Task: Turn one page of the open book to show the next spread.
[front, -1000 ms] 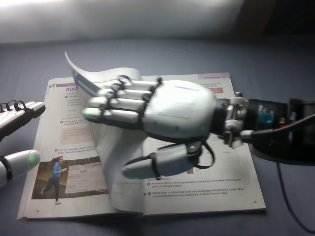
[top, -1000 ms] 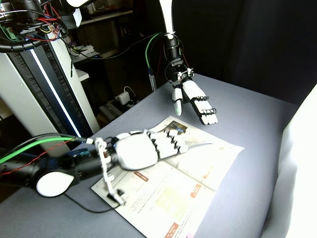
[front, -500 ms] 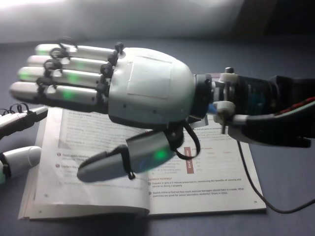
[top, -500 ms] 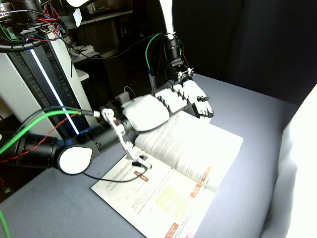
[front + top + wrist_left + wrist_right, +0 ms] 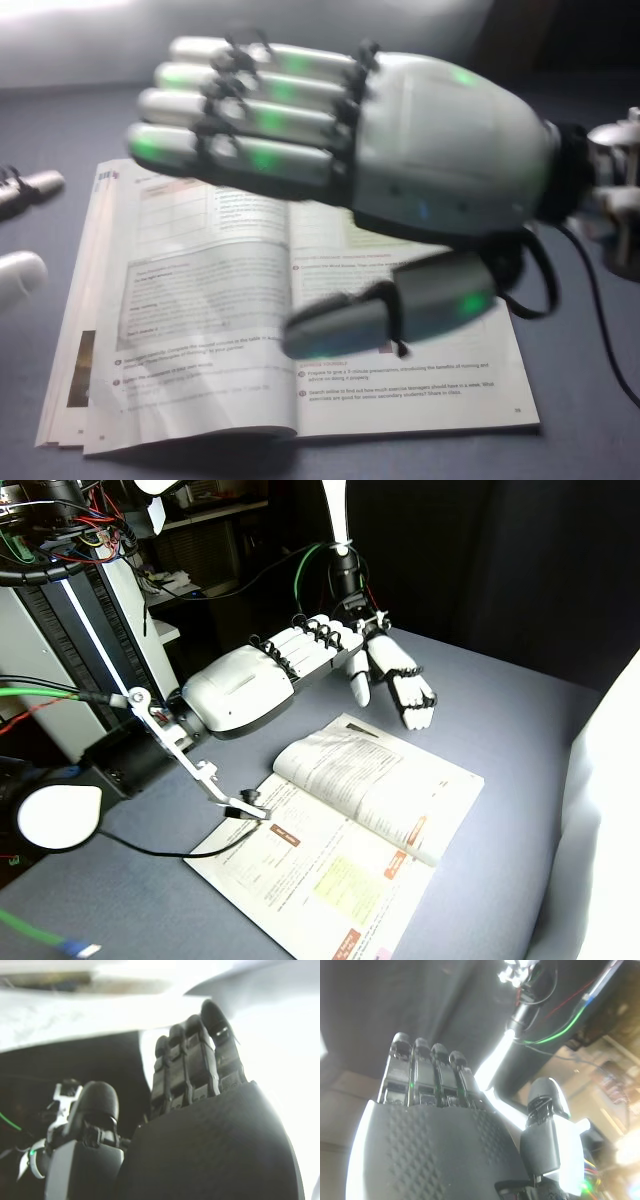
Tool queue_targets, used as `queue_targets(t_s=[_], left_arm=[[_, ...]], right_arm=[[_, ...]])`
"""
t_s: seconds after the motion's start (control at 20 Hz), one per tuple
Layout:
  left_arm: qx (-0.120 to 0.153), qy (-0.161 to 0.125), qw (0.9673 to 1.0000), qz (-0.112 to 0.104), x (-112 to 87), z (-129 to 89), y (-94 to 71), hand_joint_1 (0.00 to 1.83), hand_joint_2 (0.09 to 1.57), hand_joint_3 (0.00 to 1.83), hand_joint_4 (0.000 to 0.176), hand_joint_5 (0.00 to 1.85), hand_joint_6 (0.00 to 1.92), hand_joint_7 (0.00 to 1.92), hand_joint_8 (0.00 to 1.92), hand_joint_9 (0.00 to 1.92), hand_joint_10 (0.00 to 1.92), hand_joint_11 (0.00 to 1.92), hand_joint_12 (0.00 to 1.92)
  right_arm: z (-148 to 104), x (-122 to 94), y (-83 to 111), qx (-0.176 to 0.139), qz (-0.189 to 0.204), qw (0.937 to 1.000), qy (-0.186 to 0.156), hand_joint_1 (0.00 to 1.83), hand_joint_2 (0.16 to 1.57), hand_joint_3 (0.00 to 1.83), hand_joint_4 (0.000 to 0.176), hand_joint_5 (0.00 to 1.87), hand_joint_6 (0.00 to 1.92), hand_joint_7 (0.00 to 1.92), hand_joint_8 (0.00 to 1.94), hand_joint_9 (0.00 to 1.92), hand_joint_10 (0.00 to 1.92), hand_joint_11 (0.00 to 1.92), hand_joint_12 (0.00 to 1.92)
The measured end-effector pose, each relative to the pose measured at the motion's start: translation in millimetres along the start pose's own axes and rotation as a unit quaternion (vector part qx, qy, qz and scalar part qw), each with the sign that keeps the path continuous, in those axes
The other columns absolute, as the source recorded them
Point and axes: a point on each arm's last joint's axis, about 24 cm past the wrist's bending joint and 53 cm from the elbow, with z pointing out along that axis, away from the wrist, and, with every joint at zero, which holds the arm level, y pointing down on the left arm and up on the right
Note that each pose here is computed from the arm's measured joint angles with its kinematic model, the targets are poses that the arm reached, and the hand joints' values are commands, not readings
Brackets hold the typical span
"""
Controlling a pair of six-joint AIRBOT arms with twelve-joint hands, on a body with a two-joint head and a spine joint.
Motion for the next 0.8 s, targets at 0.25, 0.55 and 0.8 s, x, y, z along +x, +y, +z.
queue_targets(t_s=[0.25,0.55,0.8], left_arm=[[0.02,0.004,0.9997,0.01,1.8,-2.2,-14.4,0.33,1.3,0.0,0.0,0.0,0.0,0.0,0.0,0.0,0.0,0.0,0.0],[0.058,0.018,0.9981,0.009,8.3,7.6,-35.9,0.09,1.23,0.0,0.071,0.0,0.0,0.0,0.0,0.0,0.0,0.0,0.0],[0.085,0.019,0.9962,0.009,8.7,19.1,-49.7,0.08,1.24,0.0,0.05,0.0,0.0,0.0,0.0,0.0,0.0,0.0,0.0]], right_arm=[[-47.4,2.2,-39.4,0.101,0.004,0.9948,0.012,0.04,1.18,0.01,0.0,0.0,0.0,0.0,0.0,0.0,0.0,0.0,0.0],[-111.0,-4.3,-69.5,0.224,-0.004,0.9746,0.011,0.02,1.22,0.01,0.0,0.0,0.0,0.0,0.0,0.0,0.0,0.0,0.0],[-150.4,-18.8,-88.3,0.3,-0.002,0.9537,-0.023,0.0,1.23,0.02,0.0,0.0,0.0,0.0,0.0,0.0,0.0,0.0,0.0]])
